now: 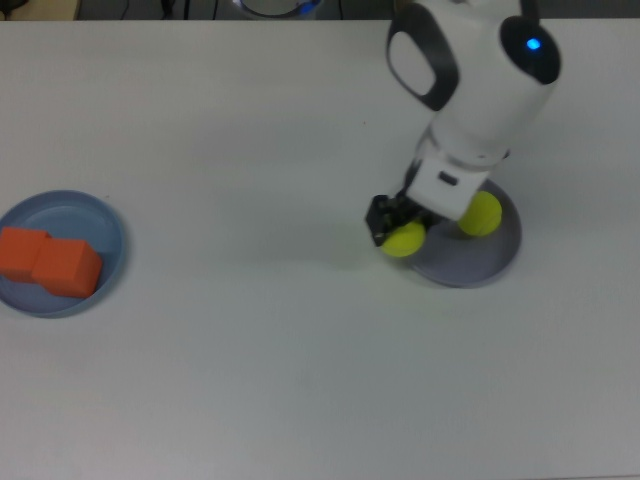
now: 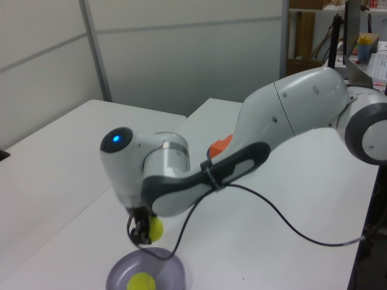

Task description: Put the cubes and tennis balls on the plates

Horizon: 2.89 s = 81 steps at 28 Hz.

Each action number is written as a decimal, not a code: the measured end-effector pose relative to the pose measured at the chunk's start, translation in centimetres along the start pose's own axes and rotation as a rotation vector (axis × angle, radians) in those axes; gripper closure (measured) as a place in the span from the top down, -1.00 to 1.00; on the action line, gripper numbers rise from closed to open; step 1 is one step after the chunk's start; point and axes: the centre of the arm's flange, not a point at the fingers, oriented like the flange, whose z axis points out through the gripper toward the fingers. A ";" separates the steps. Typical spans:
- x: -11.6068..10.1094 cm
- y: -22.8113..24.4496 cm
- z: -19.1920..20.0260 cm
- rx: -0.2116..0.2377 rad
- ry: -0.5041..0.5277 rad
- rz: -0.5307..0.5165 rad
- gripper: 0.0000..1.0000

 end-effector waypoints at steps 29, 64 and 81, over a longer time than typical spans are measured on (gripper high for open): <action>-9.5 22.7 -15.0 0.056 -0.090 0.303 1.00; -23.5 42.5 -18.3 0.155 -0.085 0.603 1.00; -29.5 46.8 -20.1 0.154 -0.081 0.723 1.00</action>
